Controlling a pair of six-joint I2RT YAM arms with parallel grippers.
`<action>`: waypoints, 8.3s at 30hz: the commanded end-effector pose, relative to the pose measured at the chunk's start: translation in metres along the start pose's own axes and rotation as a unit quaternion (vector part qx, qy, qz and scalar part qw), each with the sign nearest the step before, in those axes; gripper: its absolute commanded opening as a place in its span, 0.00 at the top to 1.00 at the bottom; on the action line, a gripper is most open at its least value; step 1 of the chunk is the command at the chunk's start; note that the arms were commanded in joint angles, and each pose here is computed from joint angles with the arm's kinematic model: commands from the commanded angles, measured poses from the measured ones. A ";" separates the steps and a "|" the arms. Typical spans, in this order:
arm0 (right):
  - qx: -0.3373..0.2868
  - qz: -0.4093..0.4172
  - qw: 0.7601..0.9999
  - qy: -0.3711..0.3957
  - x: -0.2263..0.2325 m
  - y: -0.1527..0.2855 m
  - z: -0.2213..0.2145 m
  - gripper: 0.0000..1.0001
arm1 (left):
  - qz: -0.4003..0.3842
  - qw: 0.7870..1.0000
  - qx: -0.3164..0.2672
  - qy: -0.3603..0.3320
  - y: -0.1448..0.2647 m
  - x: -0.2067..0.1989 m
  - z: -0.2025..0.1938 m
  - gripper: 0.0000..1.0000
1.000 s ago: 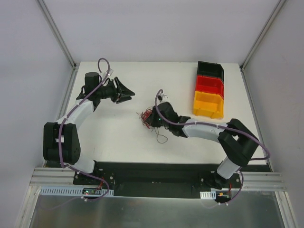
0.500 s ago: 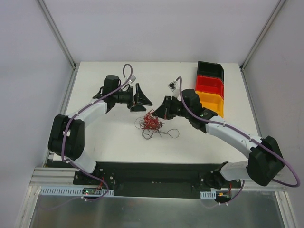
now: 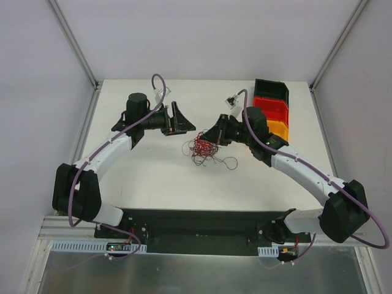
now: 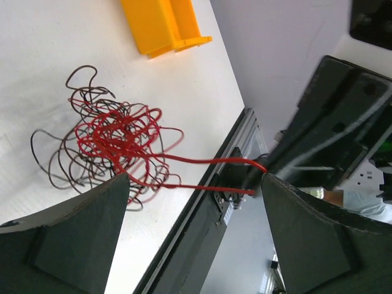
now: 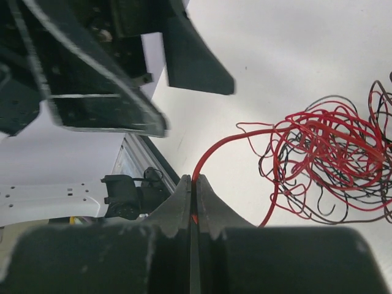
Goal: Untangle the cables
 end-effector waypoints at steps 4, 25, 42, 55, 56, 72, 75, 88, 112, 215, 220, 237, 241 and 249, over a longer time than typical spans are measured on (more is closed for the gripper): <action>-0.050 0.094 0.994 0.024 0.063 0.018 0.033 0.99 | -0.022 0.994 0.067 0.084 -0.034 0.031 -0.026 0.16; -0.098 0.122 0.987 0.035 0.106 0.037 0.062 0.99 | -0.014 0.997 0.076 0.006 -0.041 0.020 -0.032 0.13; -0.248 0.204 0.926 0.200 0.263 0.171 0.178 0.99 | 0.184 0.964 0.048 0.184 -0.025 0.158 -0.004 0.29; -0.294 0.188 0.909 0.226 0.263 0.181 0.208 0.99 | 0.220 0.964 -0.018 0.149 0.010 0.153 0.031 0.29; -0.288 0.175 0.914 0.225 0.252 0.174 0.201 0.99 | 0.220 0.966 -0.026 0.131 0.015 0.145 0.036 0.28; -0.049 -0.056 0.979 0.191 0.064 0.114 0.044 1.00 | 0.121 0.984 -0.072 -0.105 0.043 0.003 0.036 0.23; -0.014 -0.071 0.976 0.204 0.056 0.132 0.020 0.99 | 0.088 0.987 -0.047 -0.130 0.035 -0.016 0.026 0.23; -0.119 -0.251 0.928 0.247 0.043 0.200 0.051 0.99 | -0.013 0.979 0.033 -0.200 0.006 -0.058 -0.020 0.24; -0.219 -0.344 0.851 0.332 0.022 0.240 0.162 1.00 | -0.001 0.977 0.029 -0.212 0.003 -0.056 -0.024 0.25; -0.140 -0.420 0.874 -0.203 -0.283 0.153 0.116 0.37 | 0.019 0.981 0.050 -0.185 -0.013 -0.034 -0.029 0.25; -0.149 -0.400 0.878 -0.215 -0.296 0.140 0.124 0.47 | 0.018 0.982 0.053 -0.183 -0.014 -0.034 -0.029 0.25; -0.191 -0.377 0.876 -0.232 -0.295 0.136 0.137 0.43 | 0.015 0.982 0.056 -0.180 -0.015 -0.034 -0.029 0.25; -0.187 -0.378 0.874 -0.241 -0.306 0.125 0.138 0.48 | 0.018 0.981 0.052 -0.184 -0.014 -0.034 -0.029 0.25; -0.157 -0.392 0.887 -0.188 -0.310 0.112 0.127 0.92 | 0.015 0.981 0.048 -0.188 -0.011 -0.038 -0.028 0.25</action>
Point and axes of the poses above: each gripper's point midway between its finger pads, its own y axis back along the fingers, its own x axis along the line the jaws close on, z = x × y, the point moved 5 cm from there along y, back along the fingers, and after that the axes turned 6 degrees about y, right-handed, at the moved point
